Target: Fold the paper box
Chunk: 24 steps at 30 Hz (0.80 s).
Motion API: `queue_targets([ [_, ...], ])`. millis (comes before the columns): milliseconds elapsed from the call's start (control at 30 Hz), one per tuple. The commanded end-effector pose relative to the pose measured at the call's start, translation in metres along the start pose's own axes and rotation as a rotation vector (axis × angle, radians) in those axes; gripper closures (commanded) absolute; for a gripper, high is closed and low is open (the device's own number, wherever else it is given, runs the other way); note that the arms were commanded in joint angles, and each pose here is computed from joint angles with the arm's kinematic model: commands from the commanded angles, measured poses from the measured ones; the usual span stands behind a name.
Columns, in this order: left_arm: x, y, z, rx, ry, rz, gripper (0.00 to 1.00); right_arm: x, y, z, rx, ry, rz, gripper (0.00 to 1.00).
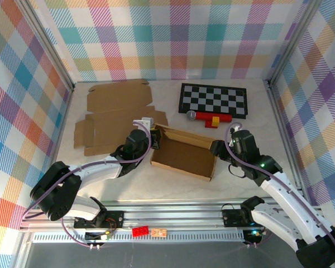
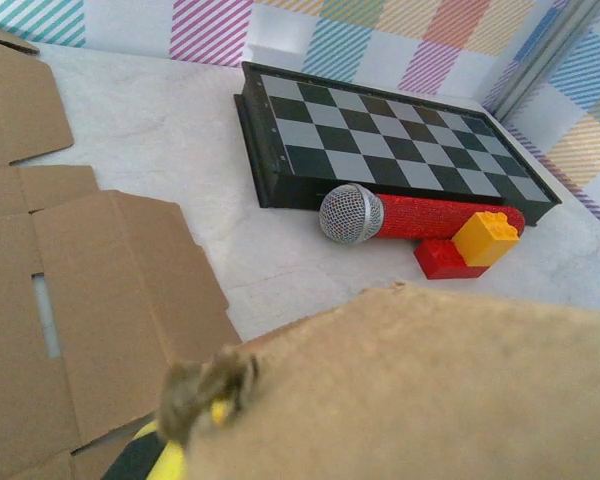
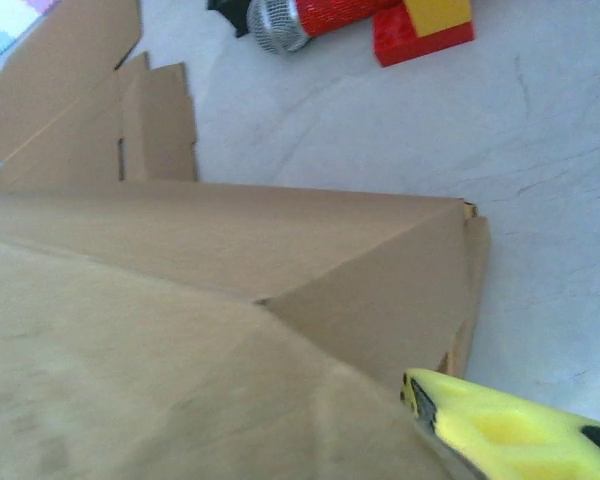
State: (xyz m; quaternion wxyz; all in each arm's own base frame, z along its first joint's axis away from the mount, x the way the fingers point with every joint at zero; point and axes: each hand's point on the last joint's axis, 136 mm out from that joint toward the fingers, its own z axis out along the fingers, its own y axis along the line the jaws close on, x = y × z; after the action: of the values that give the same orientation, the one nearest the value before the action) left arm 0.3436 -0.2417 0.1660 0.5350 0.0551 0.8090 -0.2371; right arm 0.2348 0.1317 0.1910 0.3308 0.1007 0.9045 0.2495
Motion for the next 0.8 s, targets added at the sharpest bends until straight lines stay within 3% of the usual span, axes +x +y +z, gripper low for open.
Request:
queue_targets([
  [0,0.015,0.001,-0.003,-0.012,0.053,0.021,0.93,0.004,0.026,-0.026,-0.080,0.083,0.031,0.41],
  [133,0.014,0.000,-0.002,-0.014,0.059,0.028,0.93,-0.007,0.044,-0.048,-0.125,0.087,0.015,0.32],
  [367,0.015,0.000,0.001,-0.022,0.068,0.030,0.94,-0.026,0.057,-0.070,-0.108,0.076,0.011,0.30],
  [600,0.013,-0.002,0.003,-0.020,0.073,0.029,0.94,-0.094,0.029,-0.109,0.143,-0.198,0.100,0.27],
  [667,0.013,-0.002,0.005,-0.020,0.077,0.030,0.94,-0.102,0.022,-0.106,0.186,-0.180,0.155,0.27],
  [767,0.012,-0.004,0.006,-0.020,0.081,0.030,0.94,-0.089,0.004,-0.081,0.240,-0.012,0.321,0.27],
])
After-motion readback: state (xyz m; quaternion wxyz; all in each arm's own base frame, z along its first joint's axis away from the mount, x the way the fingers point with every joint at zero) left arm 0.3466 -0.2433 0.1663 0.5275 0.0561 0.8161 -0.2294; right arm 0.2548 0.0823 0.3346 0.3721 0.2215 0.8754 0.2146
